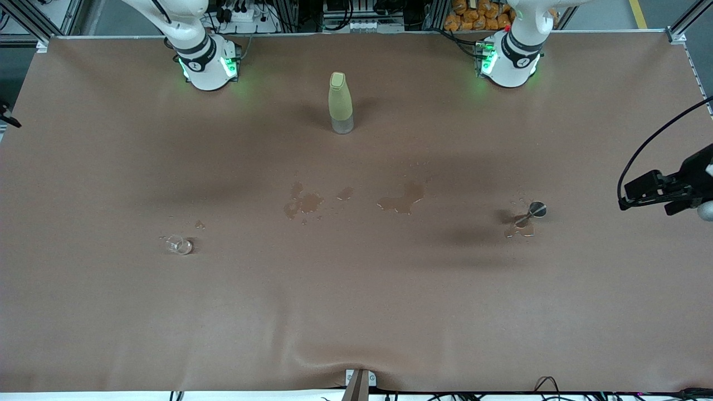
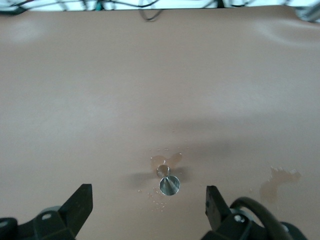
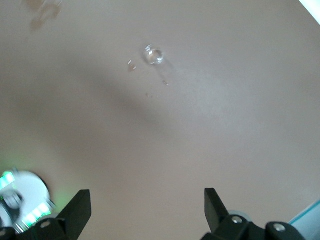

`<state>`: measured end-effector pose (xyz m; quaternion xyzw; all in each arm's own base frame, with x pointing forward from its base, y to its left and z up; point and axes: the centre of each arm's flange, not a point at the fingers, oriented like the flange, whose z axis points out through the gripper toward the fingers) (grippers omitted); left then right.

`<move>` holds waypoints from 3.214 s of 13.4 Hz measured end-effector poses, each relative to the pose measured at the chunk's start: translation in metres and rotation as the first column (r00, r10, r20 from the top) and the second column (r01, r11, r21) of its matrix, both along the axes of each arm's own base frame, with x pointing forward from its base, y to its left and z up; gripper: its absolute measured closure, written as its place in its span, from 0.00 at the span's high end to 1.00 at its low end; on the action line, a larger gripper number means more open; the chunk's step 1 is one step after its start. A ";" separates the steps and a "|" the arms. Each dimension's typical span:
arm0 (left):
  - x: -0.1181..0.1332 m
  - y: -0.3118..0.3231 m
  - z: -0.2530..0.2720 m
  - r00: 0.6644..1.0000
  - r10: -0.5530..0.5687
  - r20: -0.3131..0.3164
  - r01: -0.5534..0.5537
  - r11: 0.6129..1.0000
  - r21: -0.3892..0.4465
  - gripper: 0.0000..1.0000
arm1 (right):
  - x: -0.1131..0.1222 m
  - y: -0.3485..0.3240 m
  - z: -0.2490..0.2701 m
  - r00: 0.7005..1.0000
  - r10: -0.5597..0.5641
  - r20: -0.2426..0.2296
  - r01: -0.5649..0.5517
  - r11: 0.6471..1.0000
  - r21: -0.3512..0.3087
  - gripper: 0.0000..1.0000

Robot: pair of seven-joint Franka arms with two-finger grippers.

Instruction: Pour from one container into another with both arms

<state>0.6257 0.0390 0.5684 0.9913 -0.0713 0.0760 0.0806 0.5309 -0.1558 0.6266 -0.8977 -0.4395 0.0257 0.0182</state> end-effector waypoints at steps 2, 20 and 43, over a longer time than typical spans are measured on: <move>0.000 0.023 -0.012 0.991 -0.133 0.018 0.134 0.989 -0.059 1.00 | 0.000 -0.009 -0.003 0.979 0.202 -0.001 -0.202 0.979 0.005 1.00; -0.009 0.105 -0.282 0.358 -0.708 0.609 0.928 0.201 -0.313 1.00 | 0.018 -0.065 -0.163 0.712 0.622 0.326 -0.702 0.640 0.313 1.00; -0.035 0.074 -0.451 0.215 -0.550 0.807 0.968 0.011 -0.250 1.00 | 0.008 -0.058 -0.485 0.712 0.135 0.689 -0.665 0.447 0.599 1.00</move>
